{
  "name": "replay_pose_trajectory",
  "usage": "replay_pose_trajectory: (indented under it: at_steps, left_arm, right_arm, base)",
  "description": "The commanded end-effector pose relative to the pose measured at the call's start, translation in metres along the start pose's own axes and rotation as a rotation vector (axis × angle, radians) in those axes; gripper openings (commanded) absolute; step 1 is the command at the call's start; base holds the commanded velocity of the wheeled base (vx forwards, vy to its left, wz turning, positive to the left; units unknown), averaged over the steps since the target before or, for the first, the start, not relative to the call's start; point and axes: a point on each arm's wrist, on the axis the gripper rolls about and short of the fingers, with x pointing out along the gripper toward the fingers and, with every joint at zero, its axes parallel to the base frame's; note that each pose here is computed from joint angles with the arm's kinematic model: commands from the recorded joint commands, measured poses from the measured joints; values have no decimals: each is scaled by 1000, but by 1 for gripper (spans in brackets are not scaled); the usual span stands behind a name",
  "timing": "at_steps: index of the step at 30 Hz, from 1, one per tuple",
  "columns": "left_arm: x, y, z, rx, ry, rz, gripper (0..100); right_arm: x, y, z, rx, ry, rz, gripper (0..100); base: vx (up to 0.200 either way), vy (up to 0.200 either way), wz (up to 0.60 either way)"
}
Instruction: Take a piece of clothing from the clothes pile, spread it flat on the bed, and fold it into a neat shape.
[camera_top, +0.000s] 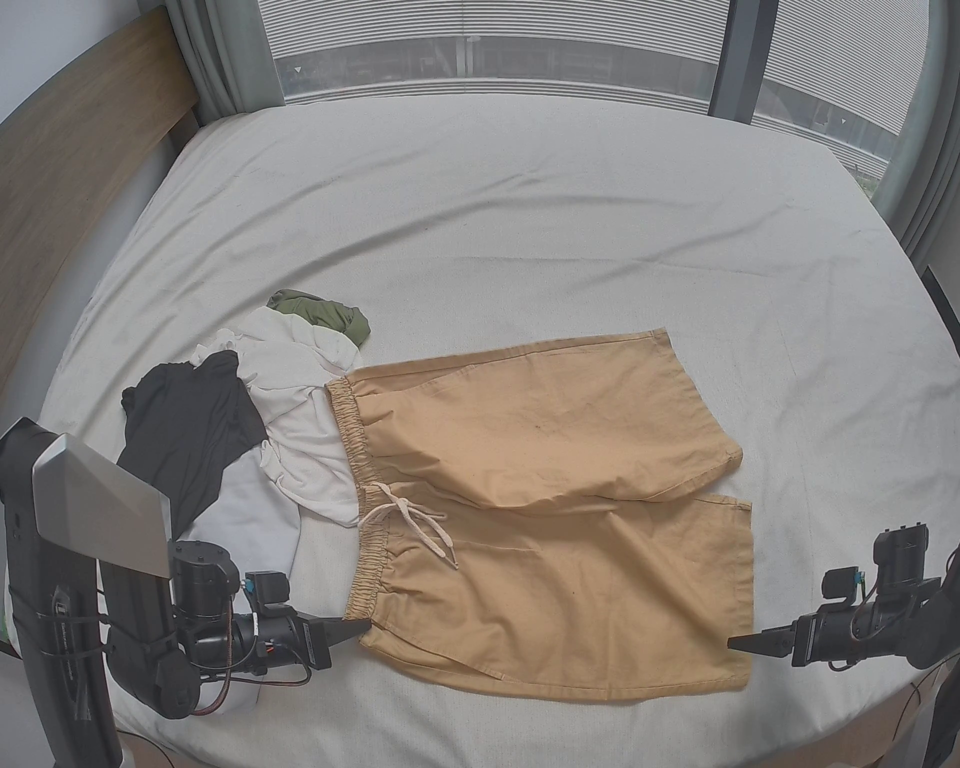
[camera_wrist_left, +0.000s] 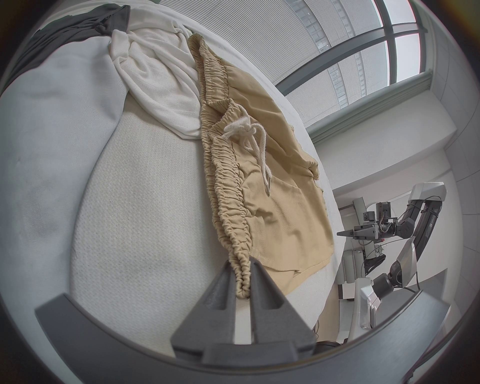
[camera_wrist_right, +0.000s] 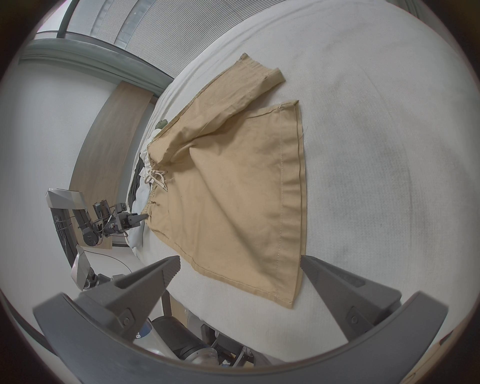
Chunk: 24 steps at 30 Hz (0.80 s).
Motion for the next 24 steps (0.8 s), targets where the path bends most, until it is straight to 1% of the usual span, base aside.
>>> replay_pose_trajectory:
  at_steps: [1, 3, 8, 10, 24]
  left_arm:
    - [0, 0, 0, 1, -2, -2, 0]
    - [0, 0, 0, 1, -2, -2, 0]
    - [0, 0, 1, 2, -3, -2, 0]
    - [0, 0, 1, 2, -3, -2, 0]
    - [0, 0, 1, 4, -6, -3, 0]
  right_arm:
    - [5, -3, -11, 47, 71, -1, 100]
    - [7, -4, -14, 65, 100, -3, 100]
    - [11, -7, -18, 87, 129, -7, 100]
    - [13, -10, -21, 103, 147, -25, 100]
    - [22, -17, -28, 142, 199, -39, 100]
  base:
    - [0, 0, 0]
    - [0, 0, 0]
    - [0, 0, 0]
    - [0, 0, 0]
    - [0, 0, 0]
